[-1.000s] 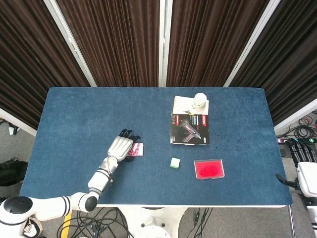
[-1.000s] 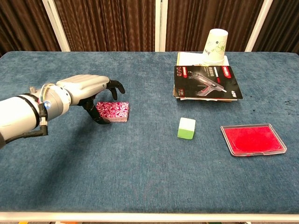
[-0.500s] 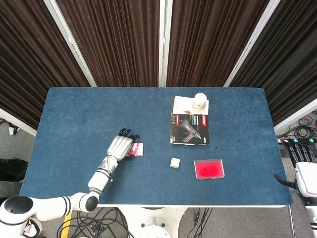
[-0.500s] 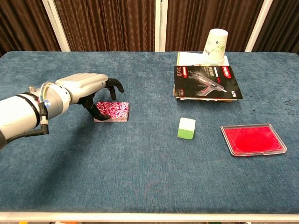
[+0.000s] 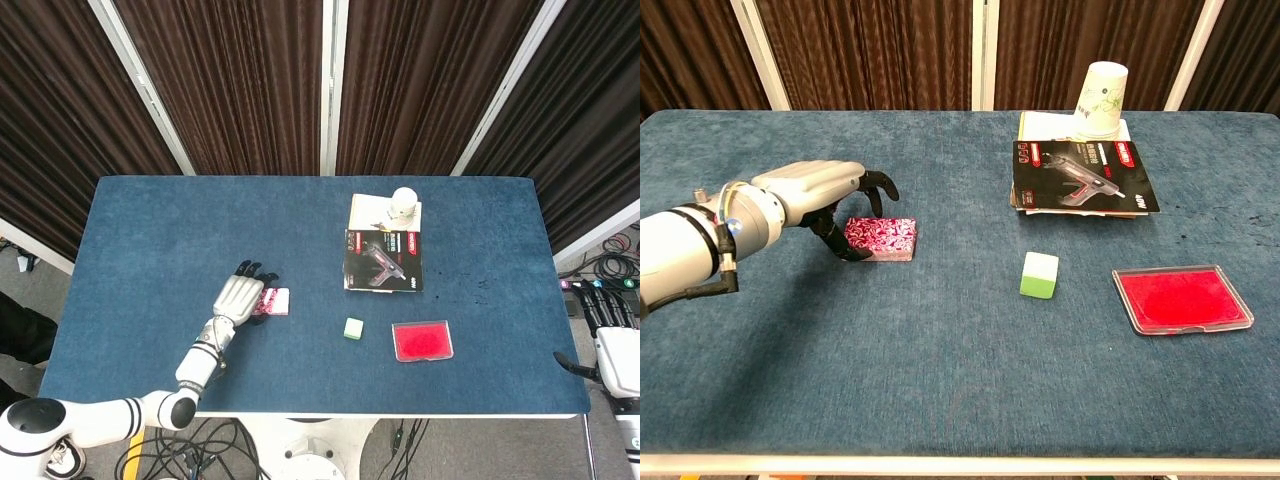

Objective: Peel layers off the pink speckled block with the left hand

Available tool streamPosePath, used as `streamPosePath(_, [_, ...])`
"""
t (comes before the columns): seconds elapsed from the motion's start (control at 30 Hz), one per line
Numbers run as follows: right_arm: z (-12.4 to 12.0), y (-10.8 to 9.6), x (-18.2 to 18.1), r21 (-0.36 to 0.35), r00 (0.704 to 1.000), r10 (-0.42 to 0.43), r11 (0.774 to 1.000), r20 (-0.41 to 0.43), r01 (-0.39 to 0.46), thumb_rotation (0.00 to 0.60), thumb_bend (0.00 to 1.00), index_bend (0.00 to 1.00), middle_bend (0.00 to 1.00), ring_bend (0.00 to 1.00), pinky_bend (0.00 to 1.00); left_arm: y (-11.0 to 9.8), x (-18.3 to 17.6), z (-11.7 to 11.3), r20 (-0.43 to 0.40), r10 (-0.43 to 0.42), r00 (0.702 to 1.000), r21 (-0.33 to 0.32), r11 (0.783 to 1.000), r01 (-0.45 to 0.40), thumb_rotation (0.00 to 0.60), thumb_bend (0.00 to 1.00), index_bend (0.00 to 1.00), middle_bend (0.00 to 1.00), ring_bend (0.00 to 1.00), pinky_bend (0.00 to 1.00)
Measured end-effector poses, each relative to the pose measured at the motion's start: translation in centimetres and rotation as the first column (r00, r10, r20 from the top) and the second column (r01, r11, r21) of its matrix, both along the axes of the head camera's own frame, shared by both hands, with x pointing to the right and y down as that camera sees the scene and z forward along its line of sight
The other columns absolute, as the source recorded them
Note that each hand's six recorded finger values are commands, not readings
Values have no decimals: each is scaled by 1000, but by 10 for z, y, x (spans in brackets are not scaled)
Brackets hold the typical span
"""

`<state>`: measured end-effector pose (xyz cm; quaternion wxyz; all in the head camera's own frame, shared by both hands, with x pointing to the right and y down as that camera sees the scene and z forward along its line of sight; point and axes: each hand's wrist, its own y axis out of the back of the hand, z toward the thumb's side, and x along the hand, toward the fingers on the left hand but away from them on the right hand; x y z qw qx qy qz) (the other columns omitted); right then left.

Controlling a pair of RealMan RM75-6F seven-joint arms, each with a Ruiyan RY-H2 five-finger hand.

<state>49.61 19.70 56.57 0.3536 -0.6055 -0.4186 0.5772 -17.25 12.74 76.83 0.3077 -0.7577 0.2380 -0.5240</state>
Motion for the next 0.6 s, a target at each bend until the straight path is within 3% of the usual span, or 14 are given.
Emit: streamPosePath(0.6, [1, 0, 3, -4, 1000, 10, 1000, 1, -9, 600, 57, 0, 0, 0, 0, 3, 2, 5, 16, 3, 1000, -6, 1000, -3, 600, 243, 215, 287, 71, 37])
